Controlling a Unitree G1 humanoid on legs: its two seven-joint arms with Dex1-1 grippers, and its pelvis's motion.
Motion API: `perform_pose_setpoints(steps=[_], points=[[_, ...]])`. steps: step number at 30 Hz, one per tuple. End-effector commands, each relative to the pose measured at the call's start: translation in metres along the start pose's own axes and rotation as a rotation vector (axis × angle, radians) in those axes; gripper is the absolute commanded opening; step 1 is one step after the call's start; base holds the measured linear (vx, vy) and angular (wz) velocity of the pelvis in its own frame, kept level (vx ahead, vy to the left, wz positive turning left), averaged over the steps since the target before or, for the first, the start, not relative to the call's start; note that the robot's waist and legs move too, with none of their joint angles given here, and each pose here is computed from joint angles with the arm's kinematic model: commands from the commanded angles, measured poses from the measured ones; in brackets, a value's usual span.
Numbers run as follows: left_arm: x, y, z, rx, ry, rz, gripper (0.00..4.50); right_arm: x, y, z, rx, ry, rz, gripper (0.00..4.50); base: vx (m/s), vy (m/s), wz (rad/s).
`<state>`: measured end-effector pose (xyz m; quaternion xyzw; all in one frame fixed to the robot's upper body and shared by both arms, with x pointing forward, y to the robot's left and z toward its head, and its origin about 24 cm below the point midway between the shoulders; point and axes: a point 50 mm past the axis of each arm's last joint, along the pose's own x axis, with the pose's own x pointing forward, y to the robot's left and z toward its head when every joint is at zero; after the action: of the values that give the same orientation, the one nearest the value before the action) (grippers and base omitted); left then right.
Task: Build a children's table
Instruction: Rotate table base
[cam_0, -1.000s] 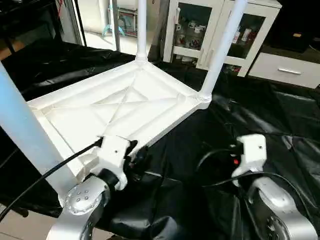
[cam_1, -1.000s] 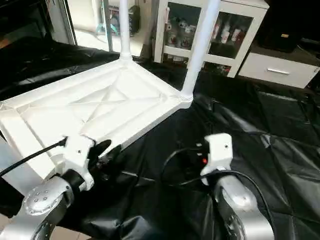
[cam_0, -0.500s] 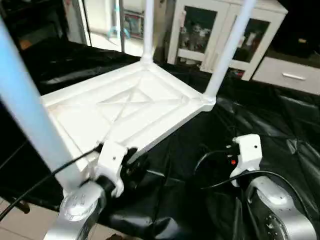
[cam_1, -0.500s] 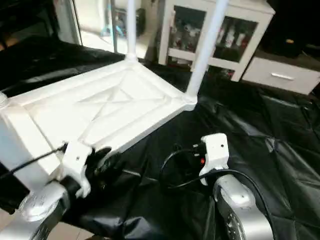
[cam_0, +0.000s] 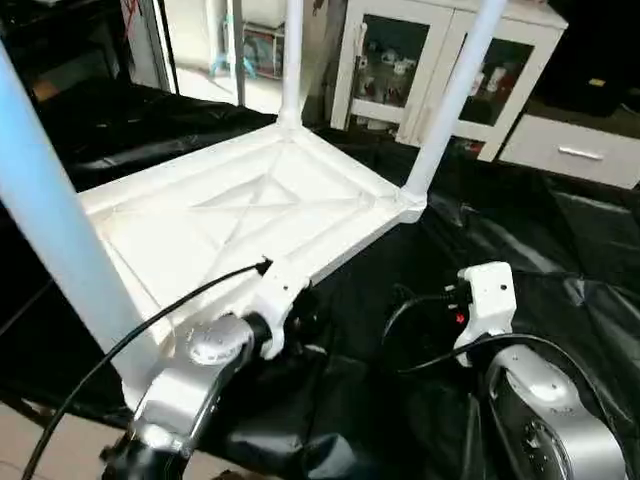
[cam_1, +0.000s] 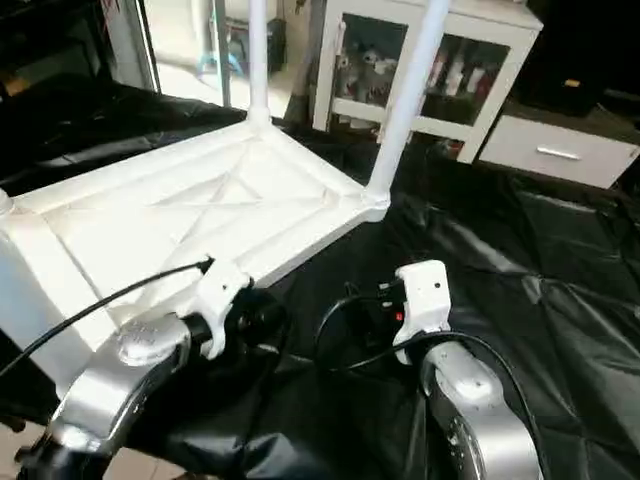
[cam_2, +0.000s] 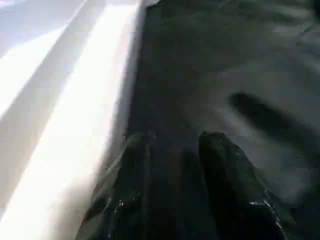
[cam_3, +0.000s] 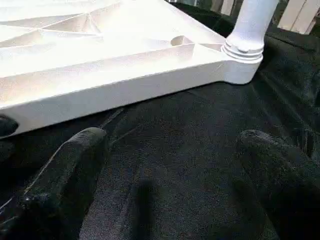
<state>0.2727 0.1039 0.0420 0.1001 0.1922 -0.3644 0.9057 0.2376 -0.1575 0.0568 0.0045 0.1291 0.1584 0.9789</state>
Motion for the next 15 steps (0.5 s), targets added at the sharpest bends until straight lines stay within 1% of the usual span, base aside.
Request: perform_pose_setpoints(steps=[1, 4, 5, 6, 8, 9, 11, 12, 13, 14, 15], points=[[0.004, 0.006, 0.000, 0.021, 0.016, 0.052, 1.75, -0.003, -0.004, 0.001, -0.002, 0.007, -0.027, 4.50, 0.000, 0.000, 0.00], [0.012, 0.012, 0.001, 0.028, 0.033, 0.090, 1.75, -0.004, -0.005, 0.000, 0.001, 0.010, -0.032, 4.50, 0.000, 0.000, 0.00], [0.021, 0.016, 0.002, 0.041, 0.058, 0.130, 1.75, -0.005, -0.004, -0.001, 0.002, 0.014, -0.034, 4.50, 0.000, 0.000, 0.00], [0.021, 0.016, 0.002, 0.041, 0.058, 0.130, 1.75, -0.005, -0.004, -0.001, 0.002, 0.014, -0.034, 4.50, 0.000, 0.000, 0.00], [0.031, 0.016, 0.006, 0.058, 0.057, 0.141, 1.75, -0.005, -0.004, -0.001, 0.002, 0.015, -0.034, 4.50, 0.000, 0.000, 0.00], [0.032, 0.016, 0.007, 0.060, 0.055, 0.143, 1.75, -0.005, -0.004, -0.001, 0.002, 0.015, -0.035, 4.50, 0.000, 0.000, 0.00], [0.043, 0.017, 0.015, 0.076, 0.034, 0.150, 1.75, -0.005, -0.004, -0.001, 0.001, 0.016, -0.041, 4.50, 0.000, 0.000, 0.00], [0.043, 0.017, 0.015, 0.076, 0.034, 0.150, 1.75, -0.005, -0.004, -0.001, 0.001, 0.016, -0.041, 4.50, 0.000, 0.000, 0.00], [0.047, 0.018, 0.018, 0.087, 0.025, 0.151, 1.75, -0.005, -0.004, -0.001, 0.001, 0.016, -0.043, 4.50, 0.000, 0.000, 0.00], [0.052, 0.021, 0.026, 0.101, 0.009, 0.162, 1.75, -0.005, -0.005, 0.000, 0.001, 0.016, -0.046, 4.50, 0.000, 0.000, 0.00], [0.054, 0.023, 0.028, 0.102, 0.004, 0.175, 1.75, -0.005, -0.005, 0.000, 0.001, 0.015, -0.048, 4.50, 0.000, 0.000, 0.00]])
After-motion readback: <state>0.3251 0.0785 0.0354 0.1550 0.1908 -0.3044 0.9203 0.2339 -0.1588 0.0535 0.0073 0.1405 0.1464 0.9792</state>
